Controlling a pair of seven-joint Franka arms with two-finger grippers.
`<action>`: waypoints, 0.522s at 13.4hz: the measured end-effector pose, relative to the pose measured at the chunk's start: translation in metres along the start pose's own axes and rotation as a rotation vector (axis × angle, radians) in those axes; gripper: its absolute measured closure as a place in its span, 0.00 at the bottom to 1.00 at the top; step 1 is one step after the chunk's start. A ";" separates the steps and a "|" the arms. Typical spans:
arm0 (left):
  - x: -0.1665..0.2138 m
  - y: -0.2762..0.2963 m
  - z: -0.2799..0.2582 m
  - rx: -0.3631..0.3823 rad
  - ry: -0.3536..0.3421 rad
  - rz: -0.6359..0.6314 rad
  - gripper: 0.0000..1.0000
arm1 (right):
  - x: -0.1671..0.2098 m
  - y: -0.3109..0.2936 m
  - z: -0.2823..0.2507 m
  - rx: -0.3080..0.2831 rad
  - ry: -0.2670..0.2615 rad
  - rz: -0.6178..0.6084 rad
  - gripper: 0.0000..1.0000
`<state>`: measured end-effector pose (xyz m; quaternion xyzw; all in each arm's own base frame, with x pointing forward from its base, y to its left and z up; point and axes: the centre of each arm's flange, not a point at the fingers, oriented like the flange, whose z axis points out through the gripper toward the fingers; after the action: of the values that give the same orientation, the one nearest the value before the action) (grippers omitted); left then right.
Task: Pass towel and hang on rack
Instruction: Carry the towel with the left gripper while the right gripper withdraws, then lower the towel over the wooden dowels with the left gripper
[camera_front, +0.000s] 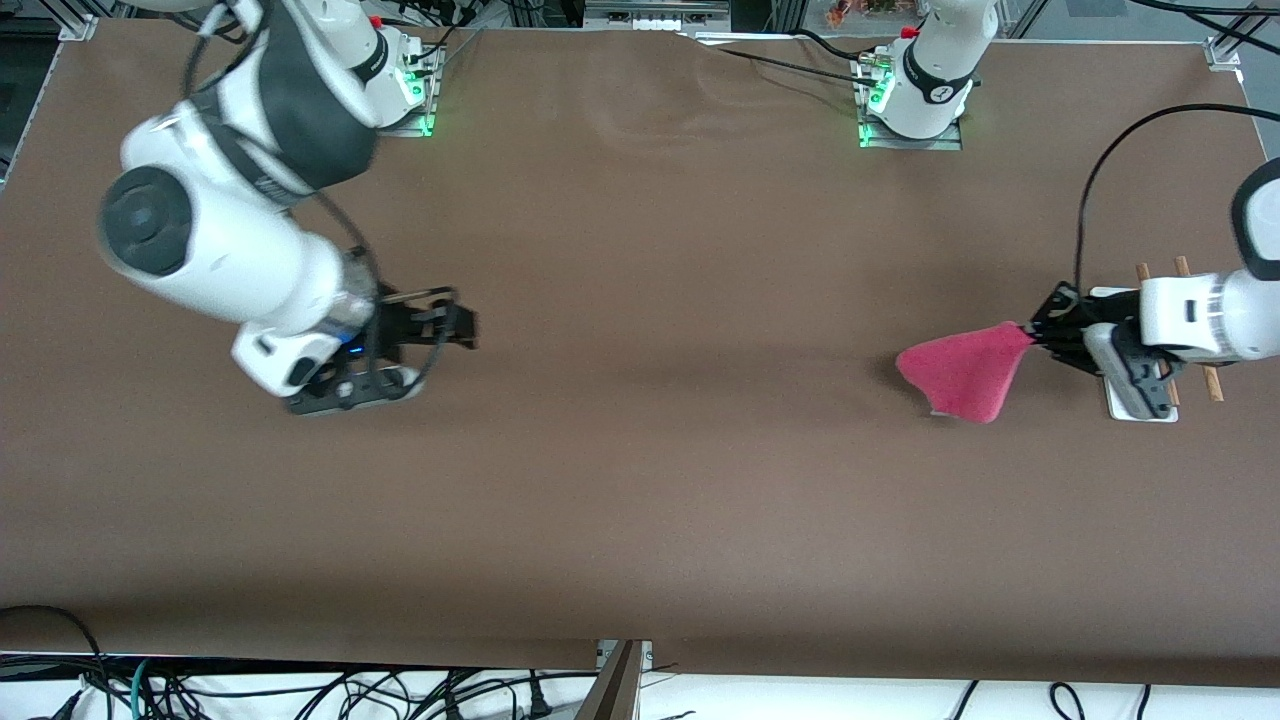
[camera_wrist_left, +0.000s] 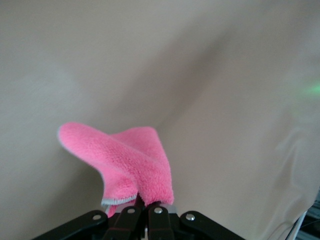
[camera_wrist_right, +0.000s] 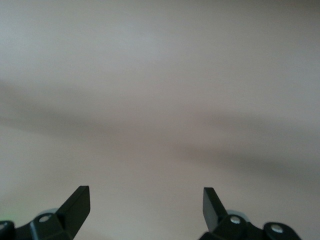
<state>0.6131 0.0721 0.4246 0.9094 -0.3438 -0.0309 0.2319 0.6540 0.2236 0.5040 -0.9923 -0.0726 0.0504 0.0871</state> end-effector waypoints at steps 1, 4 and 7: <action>-0.022 -0.016 -0.010 0.026 -0.014 -0.016 0.97 | 0.000 0.029 -0.009 -0.023 -0.007 0.013 0.00; -0.092 -0.060 -0.035 0.081 -0.045 -0.049 0.97 | -0.019 0.073 -0.050 -0.142 -0.018 0.046 0.00; -0.143 -0.084 -0.053 0.114 -0.059 -0.043 0.97 | -0.048 0.111 -0.113 -0.220 0.069 0.133 0.00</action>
<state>0.5675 0.2399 0.4195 0.9269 -0.3323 -0.0433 0.1689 0.6343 0.0894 0.5994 -0.9996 -0.0087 0.0138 -0.0233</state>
